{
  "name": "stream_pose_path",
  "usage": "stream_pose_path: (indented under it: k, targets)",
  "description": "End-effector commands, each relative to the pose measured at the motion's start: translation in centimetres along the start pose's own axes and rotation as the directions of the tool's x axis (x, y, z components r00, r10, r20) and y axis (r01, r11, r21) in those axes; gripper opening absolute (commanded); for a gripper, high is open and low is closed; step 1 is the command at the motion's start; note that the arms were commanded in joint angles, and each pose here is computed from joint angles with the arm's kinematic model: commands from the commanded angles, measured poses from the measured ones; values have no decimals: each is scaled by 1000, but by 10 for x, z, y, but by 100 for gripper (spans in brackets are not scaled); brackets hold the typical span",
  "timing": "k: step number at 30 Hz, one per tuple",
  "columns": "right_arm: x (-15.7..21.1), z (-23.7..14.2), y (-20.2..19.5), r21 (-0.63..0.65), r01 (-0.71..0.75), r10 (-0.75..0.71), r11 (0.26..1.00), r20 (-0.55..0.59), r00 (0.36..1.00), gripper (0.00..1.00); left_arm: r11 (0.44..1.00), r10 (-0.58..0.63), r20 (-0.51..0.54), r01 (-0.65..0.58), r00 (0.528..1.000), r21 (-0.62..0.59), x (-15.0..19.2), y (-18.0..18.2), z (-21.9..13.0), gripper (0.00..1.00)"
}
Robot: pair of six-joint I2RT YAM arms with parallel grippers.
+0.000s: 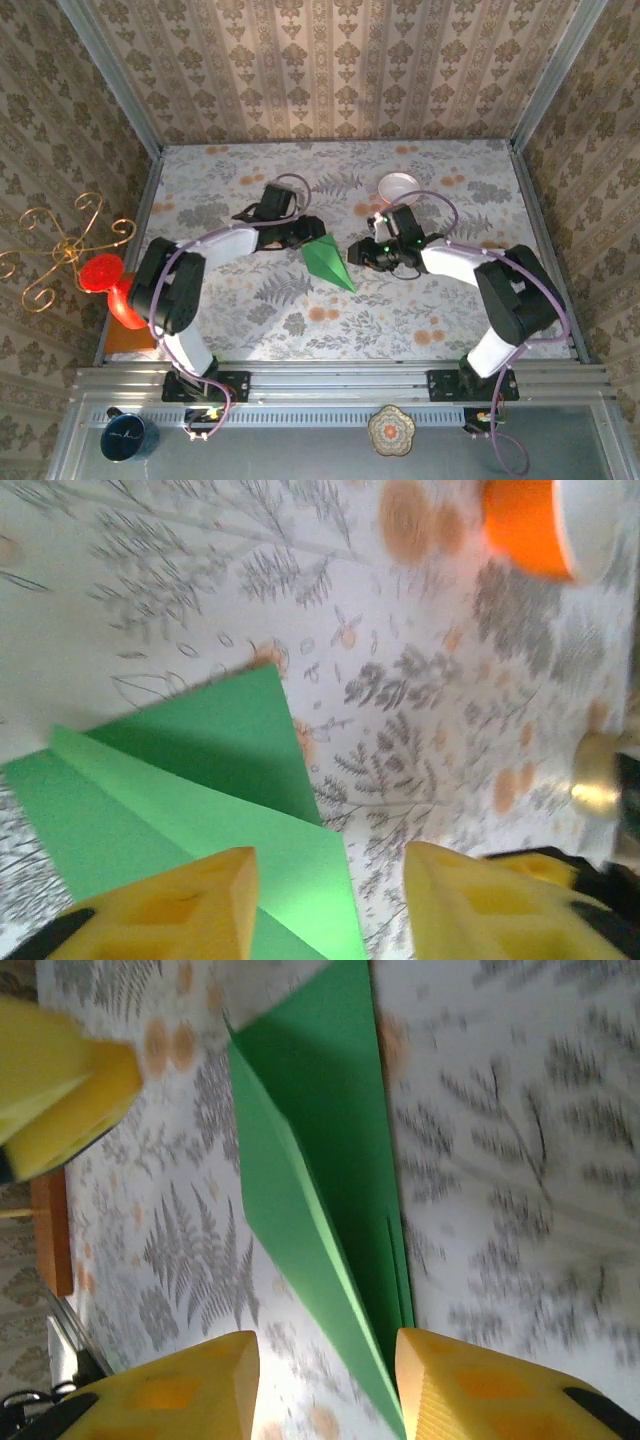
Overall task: Fold a paper plane with a square sheet of paper (pick it up from the middle)
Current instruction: Fourth fold the wing at the center of the table, then turn over the paper at the center of the table.
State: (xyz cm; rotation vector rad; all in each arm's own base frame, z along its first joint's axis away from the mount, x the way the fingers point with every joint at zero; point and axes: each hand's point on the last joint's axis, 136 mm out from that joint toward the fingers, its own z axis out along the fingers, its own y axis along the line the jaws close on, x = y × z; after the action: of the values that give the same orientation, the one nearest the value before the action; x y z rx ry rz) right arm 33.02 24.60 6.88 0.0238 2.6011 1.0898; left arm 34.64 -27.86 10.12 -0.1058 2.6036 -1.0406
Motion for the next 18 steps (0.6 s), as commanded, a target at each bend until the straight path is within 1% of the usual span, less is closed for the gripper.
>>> stream_pose_path:
  k: [1, 3, 9, 13, 18]
  targets:
    - [-19, 14, 10, -57, 22, -22, 998, 12, 1000, 43, 994, -102, 26, 103, 994, -22, 4, 23, -7, 49]
    - [-22, 22, 16, -90, 44, -46, 995, -14, 999, 43, 991, -135, 32, 136, 990, -8, 7, 28, -10, 53]
    - [-27, 41, 20, -138, 103, -113, 985, -68, 991, 41, 983, -181, 44, 181, 982, 15, 13, 33, -13, 56]
    - [-28, 50, 21, -172, 124, -142, 977, -91, 986, 39, 980, -197, 37, 197, 980, 26, 16, 34, -10, 57]
    - [-24, 56, 26, -226, 184, -213, 957, -110, 971, 33, 979, -200, 36, 199, 979, 33, 16, 34, -10, 58]
